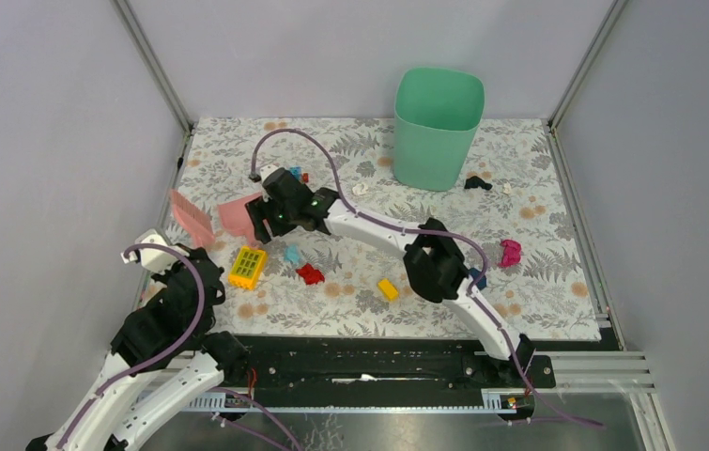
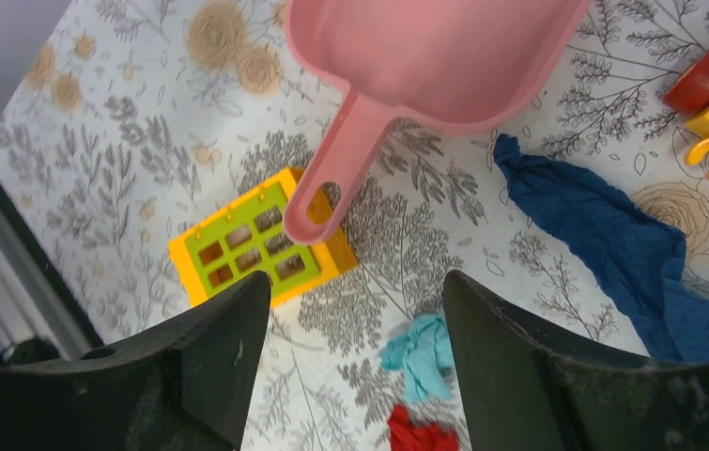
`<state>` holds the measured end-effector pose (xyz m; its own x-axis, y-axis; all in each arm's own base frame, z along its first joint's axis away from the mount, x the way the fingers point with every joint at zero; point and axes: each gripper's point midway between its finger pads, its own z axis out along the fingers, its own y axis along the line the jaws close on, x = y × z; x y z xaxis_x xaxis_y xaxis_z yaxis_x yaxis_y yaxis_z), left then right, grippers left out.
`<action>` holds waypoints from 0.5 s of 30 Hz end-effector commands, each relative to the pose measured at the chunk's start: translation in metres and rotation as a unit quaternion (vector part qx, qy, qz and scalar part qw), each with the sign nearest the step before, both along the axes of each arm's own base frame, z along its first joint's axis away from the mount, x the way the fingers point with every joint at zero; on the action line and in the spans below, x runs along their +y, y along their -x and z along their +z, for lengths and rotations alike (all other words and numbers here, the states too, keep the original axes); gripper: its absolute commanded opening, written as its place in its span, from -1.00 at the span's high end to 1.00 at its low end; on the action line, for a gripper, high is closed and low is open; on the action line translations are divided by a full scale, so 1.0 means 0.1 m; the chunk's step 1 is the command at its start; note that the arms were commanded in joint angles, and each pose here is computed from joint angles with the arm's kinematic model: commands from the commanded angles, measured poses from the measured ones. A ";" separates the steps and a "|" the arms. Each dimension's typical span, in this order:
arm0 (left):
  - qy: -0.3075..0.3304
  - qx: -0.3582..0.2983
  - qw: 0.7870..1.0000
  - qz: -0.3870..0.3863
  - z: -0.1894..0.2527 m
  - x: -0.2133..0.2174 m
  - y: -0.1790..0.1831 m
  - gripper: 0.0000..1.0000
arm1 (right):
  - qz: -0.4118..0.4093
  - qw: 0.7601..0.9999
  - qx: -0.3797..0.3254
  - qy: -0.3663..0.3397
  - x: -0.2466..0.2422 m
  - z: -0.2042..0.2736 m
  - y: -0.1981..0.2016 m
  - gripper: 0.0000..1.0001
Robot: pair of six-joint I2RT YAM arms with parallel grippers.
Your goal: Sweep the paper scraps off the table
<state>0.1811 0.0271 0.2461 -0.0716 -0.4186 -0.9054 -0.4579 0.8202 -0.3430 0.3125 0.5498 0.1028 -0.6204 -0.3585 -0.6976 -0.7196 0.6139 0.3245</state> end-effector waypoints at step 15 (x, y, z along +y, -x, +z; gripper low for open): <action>-0.003 -0.007 1.000 0.022 0.03 0.04 -0.04 1.00 | -0.105 0.992 -0.070 0.001 0.47 -0.22 -0.08 -0.33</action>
<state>0.1811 0.0290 0.2458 -0.0636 -0.4239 -0.9035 -0.4693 0.8117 -0.3478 0.3168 0.5819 0.0566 -0.6242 -0.2907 -0.7252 -0.6225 0.7460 0.2367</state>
